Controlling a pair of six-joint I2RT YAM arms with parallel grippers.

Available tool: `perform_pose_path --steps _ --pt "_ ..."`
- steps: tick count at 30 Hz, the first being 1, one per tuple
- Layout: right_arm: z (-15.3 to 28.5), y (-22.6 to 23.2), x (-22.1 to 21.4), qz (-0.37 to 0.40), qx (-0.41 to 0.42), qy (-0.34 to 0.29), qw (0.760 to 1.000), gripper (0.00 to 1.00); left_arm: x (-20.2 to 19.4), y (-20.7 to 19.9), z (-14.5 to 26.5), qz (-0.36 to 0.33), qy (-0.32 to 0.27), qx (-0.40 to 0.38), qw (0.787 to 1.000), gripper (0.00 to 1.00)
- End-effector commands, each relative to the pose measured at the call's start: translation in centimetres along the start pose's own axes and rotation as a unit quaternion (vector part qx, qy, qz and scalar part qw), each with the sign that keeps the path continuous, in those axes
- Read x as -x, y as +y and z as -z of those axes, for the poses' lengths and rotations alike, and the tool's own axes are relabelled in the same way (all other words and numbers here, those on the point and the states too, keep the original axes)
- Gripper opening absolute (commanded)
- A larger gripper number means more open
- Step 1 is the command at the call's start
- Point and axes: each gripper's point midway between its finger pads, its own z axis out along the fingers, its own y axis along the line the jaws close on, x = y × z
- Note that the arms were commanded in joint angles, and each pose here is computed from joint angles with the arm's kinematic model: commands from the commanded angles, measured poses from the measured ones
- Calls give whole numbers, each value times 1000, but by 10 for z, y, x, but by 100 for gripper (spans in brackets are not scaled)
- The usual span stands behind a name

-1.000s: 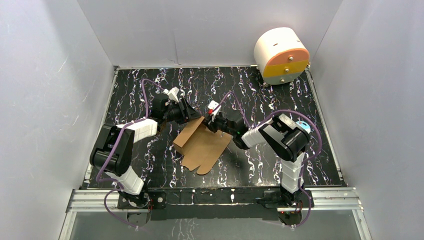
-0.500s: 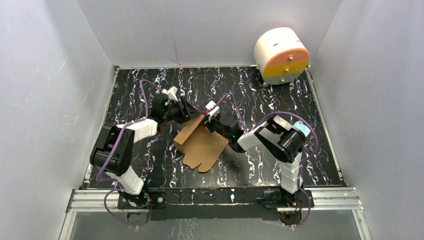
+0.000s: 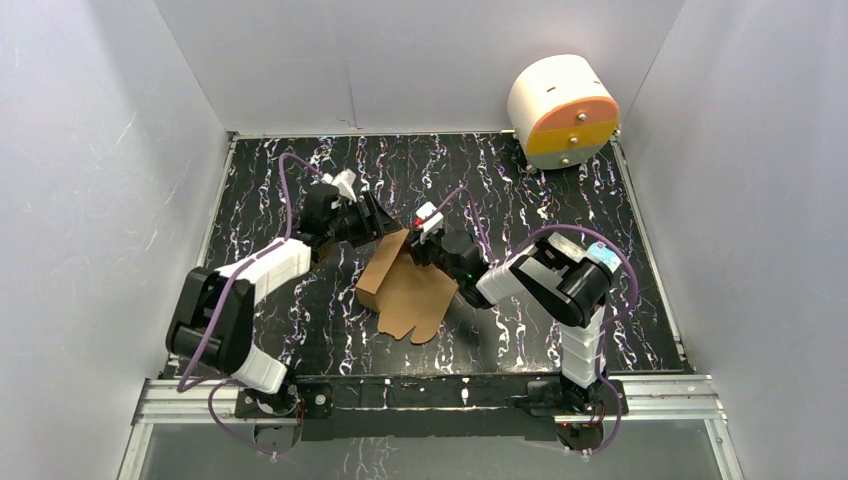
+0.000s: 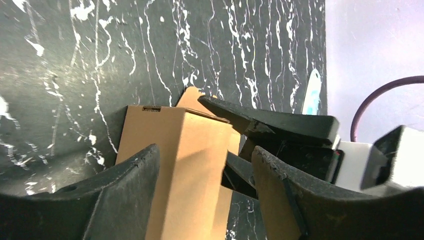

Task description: Fold the paper box

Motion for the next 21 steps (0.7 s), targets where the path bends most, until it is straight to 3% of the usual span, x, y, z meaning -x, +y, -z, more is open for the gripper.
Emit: perform_pose_path --steps 1,9,15,18,21 --pt "11 -4 45 0 -3 -63 998 51 38 -16 34 -68 -65 52 994 66" --pt "49 -18 50 -8 -38 -46 998 76 33 -11 64 -113 -70 124 983 66" --pt "90 -39 58 -23 -91 -20 995 86 18 -17 82 -176 -61 195 963 66" --pt "108 -51 56 -40 -125 -5 991 97 13 -24 93 -203 -60 223 952 65" --pt "123 -58 53 -46 -148 -2 988 99 2 -32 95 -239 -50 243 939 65"
